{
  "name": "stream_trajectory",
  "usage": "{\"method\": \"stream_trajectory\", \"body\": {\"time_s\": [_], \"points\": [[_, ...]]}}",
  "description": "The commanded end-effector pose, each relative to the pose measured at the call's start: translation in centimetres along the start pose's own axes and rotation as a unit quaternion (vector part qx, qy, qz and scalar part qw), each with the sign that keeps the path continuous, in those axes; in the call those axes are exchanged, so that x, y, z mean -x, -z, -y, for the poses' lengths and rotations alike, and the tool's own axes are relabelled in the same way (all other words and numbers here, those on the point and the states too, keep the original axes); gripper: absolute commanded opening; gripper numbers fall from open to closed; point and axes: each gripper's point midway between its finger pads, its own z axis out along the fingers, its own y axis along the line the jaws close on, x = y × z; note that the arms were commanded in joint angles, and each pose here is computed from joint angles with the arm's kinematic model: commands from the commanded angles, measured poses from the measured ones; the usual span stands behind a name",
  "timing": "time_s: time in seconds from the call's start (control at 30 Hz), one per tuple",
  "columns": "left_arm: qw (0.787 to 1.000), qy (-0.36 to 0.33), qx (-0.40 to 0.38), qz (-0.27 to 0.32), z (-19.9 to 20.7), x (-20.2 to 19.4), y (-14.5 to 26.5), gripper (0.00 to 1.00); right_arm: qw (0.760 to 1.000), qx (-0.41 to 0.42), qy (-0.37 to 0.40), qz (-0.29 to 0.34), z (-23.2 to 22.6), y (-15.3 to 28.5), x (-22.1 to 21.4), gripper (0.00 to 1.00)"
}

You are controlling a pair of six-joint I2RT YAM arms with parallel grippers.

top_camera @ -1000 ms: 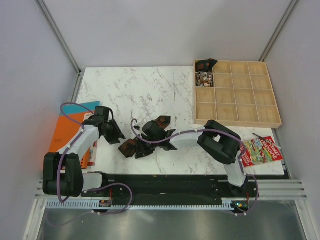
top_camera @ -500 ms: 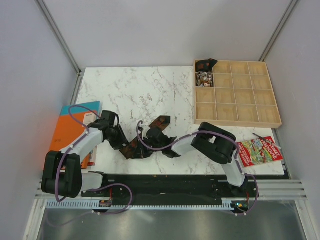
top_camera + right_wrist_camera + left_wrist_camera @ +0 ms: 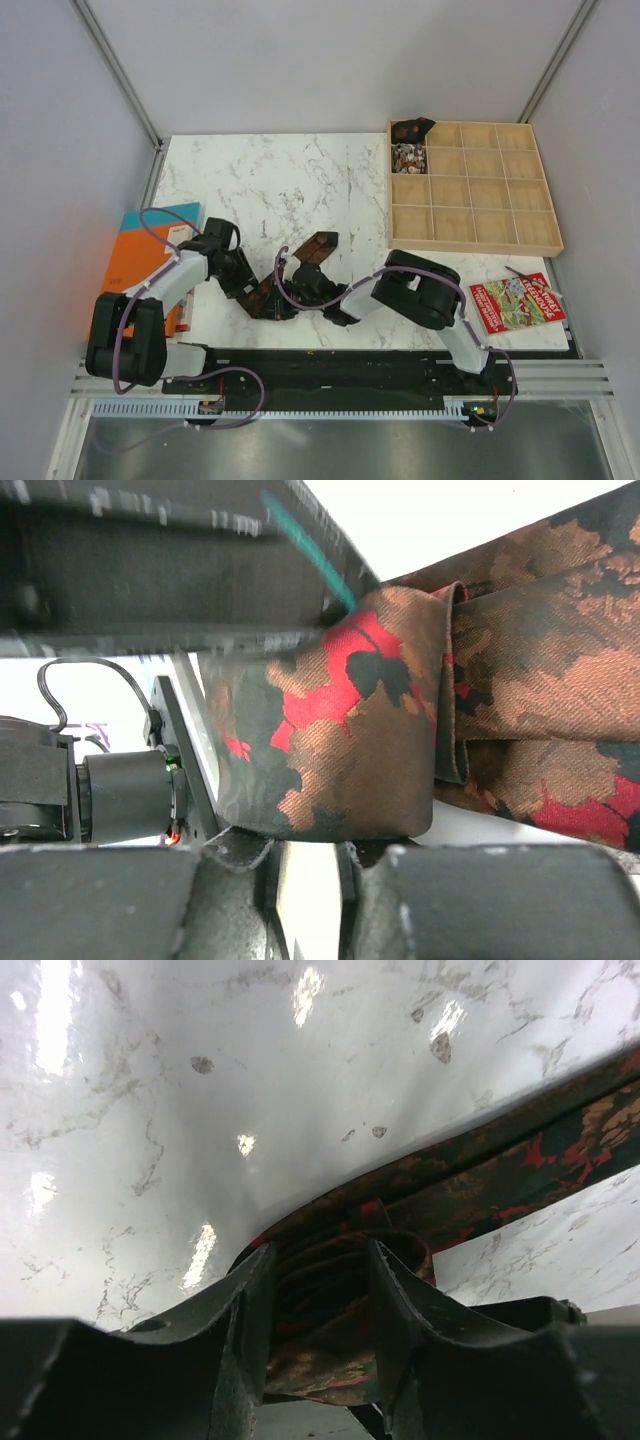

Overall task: Roll the ties
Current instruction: Roll the tie at the center of the board.

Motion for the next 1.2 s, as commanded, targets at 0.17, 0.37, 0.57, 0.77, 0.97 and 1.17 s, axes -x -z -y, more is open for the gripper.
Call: {"method": "stream_trajectory", "body": {"time_s": [0.17,0.37,0.57,0.77,0.97,1.17], "points": [[0.998,-0.006,0.032,0.046,0.5,4.7,2.6,0.65,0.998,0.028,0.060,0.024,-3.7,2.7,1.9,0.30],[0.996,0.008,0.037,0.083,0.3,7.6,5.5,0.77,0.995,0.008,0.101,0.020,-4.1,5.9,1.9,0.35],[0.994,0.012,0.004,0.104,0.8,6.0,8.9,0.77,0.988,-0.038,0.144,0.045,-5.1,8.7,6.1,0.35],[0.992,0.028,-0.020,0.122,-0.3,2.6,10.6,0.75,0.985,-0.055,0.157,0.043,-5.9,8.7,11.4,0.31],[0.990,0.056,-0.011,0.129,-0.5,1.5,10.1,0.70,0.987,-0.055,0.153,0.010,-5.4,6.2,12.5,0.17],[0.986,0.080,-0.033,0.141,-0.3,0.3,9.4,0.67,0.990,-0.022,0.133,-0.049,-4.5,4.2,9.8,0.10]]}}
